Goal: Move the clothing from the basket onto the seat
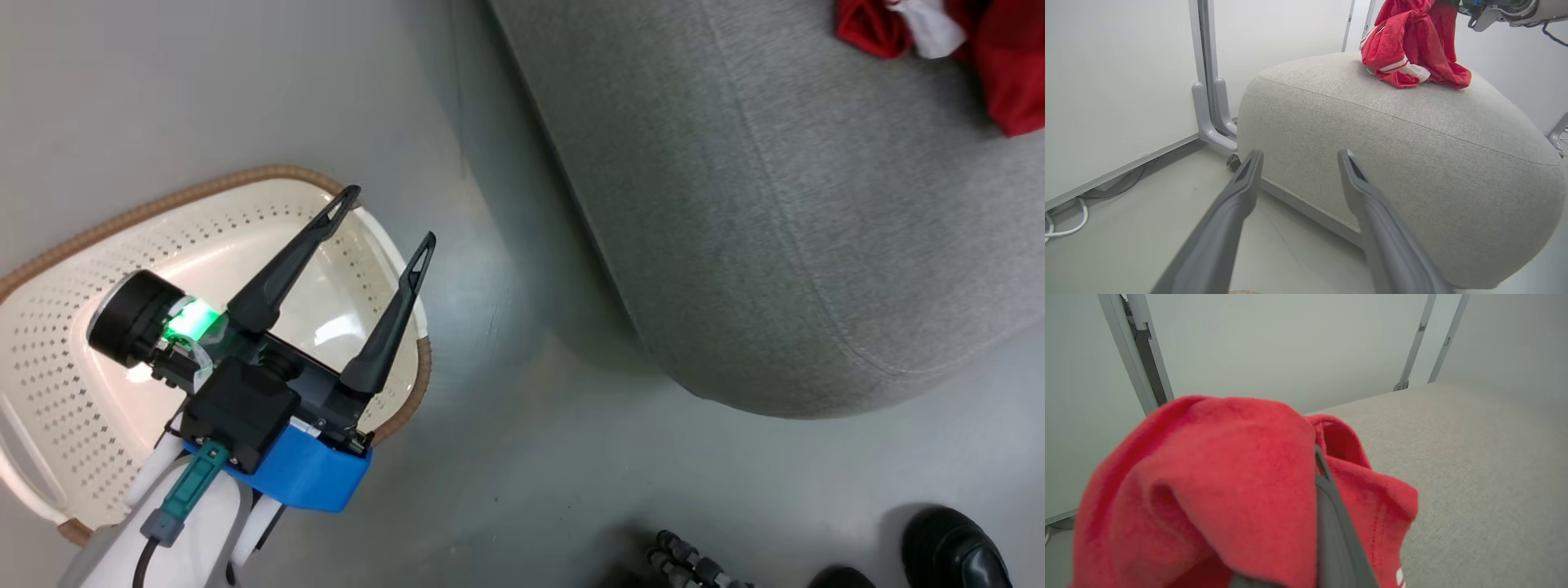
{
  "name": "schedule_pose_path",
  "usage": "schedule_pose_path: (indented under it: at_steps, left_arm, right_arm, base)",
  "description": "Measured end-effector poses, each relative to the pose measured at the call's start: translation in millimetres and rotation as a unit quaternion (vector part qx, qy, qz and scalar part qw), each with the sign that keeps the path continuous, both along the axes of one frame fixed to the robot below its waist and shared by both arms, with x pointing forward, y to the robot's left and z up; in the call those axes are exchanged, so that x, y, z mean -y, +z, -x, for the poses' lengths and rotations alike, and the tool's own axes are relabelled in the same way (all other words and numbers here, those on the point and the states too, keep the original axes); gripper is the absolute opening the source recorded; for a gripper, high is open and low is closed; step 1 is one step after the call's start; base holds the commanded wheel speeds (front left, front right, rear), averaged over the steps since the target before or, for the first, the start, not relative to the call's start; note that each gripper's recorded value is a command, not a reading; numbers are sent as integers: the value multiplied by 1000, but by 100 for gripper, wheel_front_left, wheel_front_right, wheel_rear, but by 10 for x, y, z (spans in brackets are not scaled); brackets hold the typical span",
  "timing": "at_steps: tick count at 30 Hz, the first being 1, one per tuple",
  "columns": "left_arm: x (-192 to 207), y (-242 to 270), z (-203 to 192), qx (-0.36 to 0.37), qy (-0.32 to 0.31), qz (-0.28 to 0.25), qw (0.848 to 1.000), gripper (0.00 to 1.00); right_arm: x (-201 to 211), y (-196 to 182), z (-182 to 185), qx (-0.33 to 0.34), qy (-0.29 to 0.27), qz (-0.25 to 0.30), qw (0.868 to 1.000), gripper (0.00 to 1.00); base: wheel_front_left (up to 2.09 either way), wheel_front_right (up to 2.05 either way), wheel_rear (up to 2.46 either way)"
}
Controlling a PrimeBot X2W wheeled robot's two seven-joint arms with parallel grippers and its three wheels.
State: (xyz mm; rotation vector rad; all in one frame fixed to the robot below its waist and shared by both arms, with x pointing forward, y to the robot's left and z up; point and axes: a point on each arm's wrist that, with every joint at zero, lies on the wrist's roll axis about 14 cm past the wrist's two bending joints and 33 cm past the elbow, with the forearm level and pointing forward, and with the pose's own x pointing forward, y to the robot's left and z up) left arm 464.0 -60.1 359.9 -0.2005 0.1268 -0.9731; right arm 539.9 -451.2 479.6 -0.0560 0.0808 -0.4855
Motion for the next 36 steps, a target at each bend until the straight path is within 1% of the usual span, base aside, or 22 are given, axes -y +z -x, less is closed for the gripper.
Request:
schedule_pose_path:
  at_steps: [2, 4, 11, 12, 13, 14, 15, 16, 17, 21, 27, 35, 36]
  left_arm:
    - [-41, -69, -6, -6, 4, -4, 1000, 100]
    - [-72, -111, -7, -11, 8, -7, 1000, 100]
    - [-115, -82, -38, -6, 18, -4, 1000, 100]
    - [-115, -76, -39, -6, 19, -4, 1000, 100]
    - [-110, -71, -34, -6, 19, -5, 1000, 100]
    - [-102, -59, -26, -5, 18, -3, 1000, 100]
    - [-93, -49, -16, -6, 18, -2, 1000, 100]
    - [-84, -40, -3, -7, 17, -2, 1000, 100]
    - [-84, -40, -3, -7, 17, -2, 1000, 100]
    - [-78, 14, 28, -5, 18, -4, 1000, 100]
    - [-77, 125, 98, -7, 24, -7, 1000, 100]
    - [-110, 423, 156, -2, 52, -1, 999, 100]
    - [-146, 521, 186, -3, 66, 4, 998, 100]
  right_arm:
    - [-96, -236, -39, -17, 3, -18, 1000, 0]
    - [-154, -364, -60, -26, 6, -27, 999, 0]
    - [-166, -376, -69, -29, 9, -22, 999, 0]
    - [-170, -366, -65, -29, 9, -22, 999, 4]
    - [-173, -359, -57, -29, 10, -22, 999, 26]
    - [-177, -353, -47, -30, 10, -21, 999, 42]
    - [-181, -350, -34, -31, 11, -21, 999, 66]
    - [-184, -347, -17, -31, 11, -22, 999, 85]
    - [-184, -347, -17, -31, 11, -22, 999, 100]
    - [-240, -373, 82, -32, 10, -38, 999, 100]
    - [-290, -340, 246, -37, 16, -46, 998, 100]
    - [-471, -248, 415, -42, 47, -46, 997, 100]
    - [-545, -215, 467, -43, 59, -46, 996, 100]
  base:
    - [0, 0, 0]
    - [0, 0, 0]
    - [0, 0, 0]
    - [0, 0, 0]
    - [0, 0, 0]
    - [0, 0, 0]
    - [0, 0, 0]
    - [0, 0, 0]
    - [0, 0, 0]
    - [0, 0, 0]
    - [0, 0, 0]
    - [0, 0, 0]
    - [0, 0, 0]
